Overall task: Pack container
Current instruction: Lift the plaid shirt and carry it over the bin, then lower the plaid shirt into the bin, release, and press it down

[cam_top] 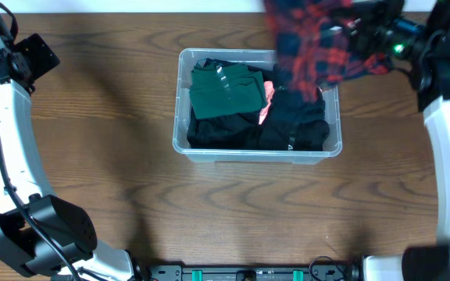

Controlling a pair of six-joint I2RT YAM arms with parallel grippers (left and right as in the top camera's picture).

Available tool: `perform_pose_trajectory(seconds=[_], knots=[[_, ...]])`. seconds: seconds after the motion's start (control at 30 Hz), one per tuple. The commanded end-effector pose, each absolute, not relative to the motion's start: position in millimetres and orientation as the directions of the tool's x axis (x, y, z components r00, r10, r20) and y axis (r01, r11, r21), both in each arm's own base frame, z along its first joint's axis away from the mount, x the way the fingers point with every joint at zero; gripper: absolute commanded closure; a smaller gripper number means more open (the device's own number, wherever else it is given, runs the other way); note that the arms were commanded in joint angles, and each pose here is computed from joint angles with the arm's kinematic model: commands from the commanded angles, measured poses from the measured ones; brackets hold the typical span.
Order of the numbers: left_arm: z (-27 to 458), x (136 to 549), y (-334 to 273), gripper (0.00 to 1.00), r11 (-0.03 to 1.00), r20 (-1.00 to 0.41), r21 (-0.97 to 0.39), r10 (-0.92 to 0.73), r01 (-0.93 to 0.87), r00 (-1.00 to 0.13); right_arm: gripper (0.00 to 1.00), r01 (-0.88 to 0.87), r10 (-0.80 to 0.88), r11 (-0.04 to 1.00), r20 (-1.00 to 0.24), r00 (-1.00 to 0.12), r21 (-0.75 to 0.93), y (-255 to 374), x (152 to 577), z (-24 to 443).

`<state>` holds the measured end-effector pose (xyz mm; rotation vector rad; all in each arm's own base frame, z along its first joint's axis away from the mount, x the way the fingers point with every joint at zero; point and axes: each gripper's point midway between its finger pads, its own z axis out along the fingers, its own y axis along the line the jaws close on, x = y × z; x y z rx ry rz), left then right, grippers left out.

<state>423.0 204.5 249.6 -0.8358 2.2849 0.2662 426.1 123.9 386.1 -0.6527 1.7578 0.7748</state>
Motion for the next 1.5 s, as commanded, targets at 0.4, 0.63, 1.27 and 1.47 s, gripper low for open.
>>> perform_pose_trajectory(seconds=[0.4, 0.63, 1.27, 1.47], knots=[[253, 421, 208, 0.02, 0.768, -0.67, -0.03, -0.491, -0.64, -0.557, 0.99, -0.904, -0.62, 0.252, -0.775, 0.123, -0.345, 182, 339, 333], [253, 421, 208, 0.02, 0.768, -0.67, -0.03, -0.491, -0.64, -0.557, 0.99, -0.889, -0.723, 0.184, -0.67, 0.167, -0.42, 201, 339, 315], [253, 421, 208, 0.02, 0.768, -0.67, -0.03, -0.491, -0.64, -0.557, 0.99, -0.957, -0.769, 0.18, -0.639, 0.008, -0.229, 227, 348, 248], [253, 421, 208, 0.02, 0.768, -0.67, -0.03, -0.491, -0.64, -0.557, 0.99, -0.968, -0.782, 0.167, -0.623, -0.015, -0.187, 232, 350, 231]])
